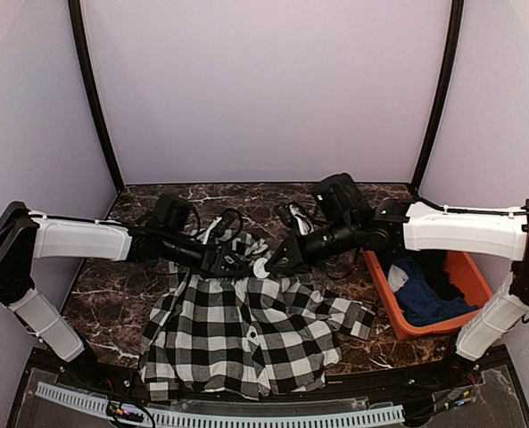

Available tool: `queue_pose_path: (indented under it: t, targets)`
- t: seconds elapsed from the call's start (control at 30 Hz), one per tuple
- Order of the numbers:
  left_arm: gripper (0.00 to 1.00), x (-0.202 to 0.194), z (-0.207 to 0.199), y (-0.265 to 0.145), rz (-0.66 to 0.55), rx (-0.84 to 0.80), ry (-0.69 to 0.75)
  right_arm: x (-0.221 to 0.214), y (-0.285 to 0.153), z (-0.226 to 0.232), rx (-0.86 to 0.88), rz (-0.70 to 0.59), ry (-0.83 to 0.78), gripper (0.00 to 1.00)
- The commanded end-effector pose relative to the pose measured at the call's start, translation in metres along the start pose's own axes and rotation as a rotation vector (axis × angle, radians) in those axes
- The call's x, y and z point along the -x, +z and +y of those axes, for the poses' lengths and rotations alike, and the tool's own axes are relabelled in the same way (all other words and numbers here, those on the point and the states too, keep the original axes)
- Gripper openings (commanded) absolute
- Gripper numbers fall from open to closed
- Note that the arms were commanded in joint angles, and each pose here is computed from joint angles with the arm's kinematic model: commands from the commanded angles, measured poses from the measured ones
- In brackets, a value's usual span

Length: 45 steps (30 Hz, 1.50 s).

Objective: Pin the brooch onto the clothing
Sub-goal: Cross the brooch on the flattened clothing.

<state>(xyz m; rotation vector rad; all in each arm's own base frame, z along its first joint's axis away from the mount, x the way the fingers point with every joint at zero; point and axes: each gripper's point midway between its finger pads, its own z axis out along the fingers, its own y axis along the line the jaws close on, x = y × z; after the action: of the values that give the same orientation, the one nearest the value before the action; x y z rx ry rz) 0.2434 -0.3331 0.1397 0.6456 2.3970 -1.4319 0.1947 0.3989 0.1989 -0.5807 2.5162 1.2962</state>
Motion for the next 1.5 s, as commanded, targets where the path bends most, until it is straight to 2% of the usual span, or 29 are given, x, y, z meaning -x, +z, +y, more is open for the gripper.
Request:
queue_pose_path:
  t: [0.0,0.37,0.63,0.9,1.17,1.37,1.47]
  targets:
    - [0.72,-0.009,0.008,-0.004,0.008,0.044,-0.034,0.003,0.000,0.002,0.025,-0.007,0.005,0.00]
    - [0.73,-0.022,0.010,-0.012,0.013,0.069,-0.083,0.003,0.002,0.001,0.022,0.002,0.007,0.00]
    - [0.72,-0.028,0.015,-0.003,0.014,0.027,-0.115,0.005,0.003,0.003,0.026,0.006,-0.001,0.00]
    - [0.74,-0.013,0.011,0.010,-0.029,-0.066,-0.113,0.004,0.004,0.001,0.022,0.016,0.000,0.00]
    - [0.73,-0.017,0.018,0.018,-0.019,-0.082,-0.131,0.003,0.003,-0.003,0.012,0.016,0.006,0.00]
    - [0.68,-0.011,0.003,0.016,-0.064,-0.184,-0.134,0.001,0.003,-0.008,0.007,0.025,0.014,0.00]
    - [0.62,-0.011,0.000,0.015,-0.072,-0.215,-0.155,-0.001,0.003,-0.009,0.001,0.037,0.019,0.00]
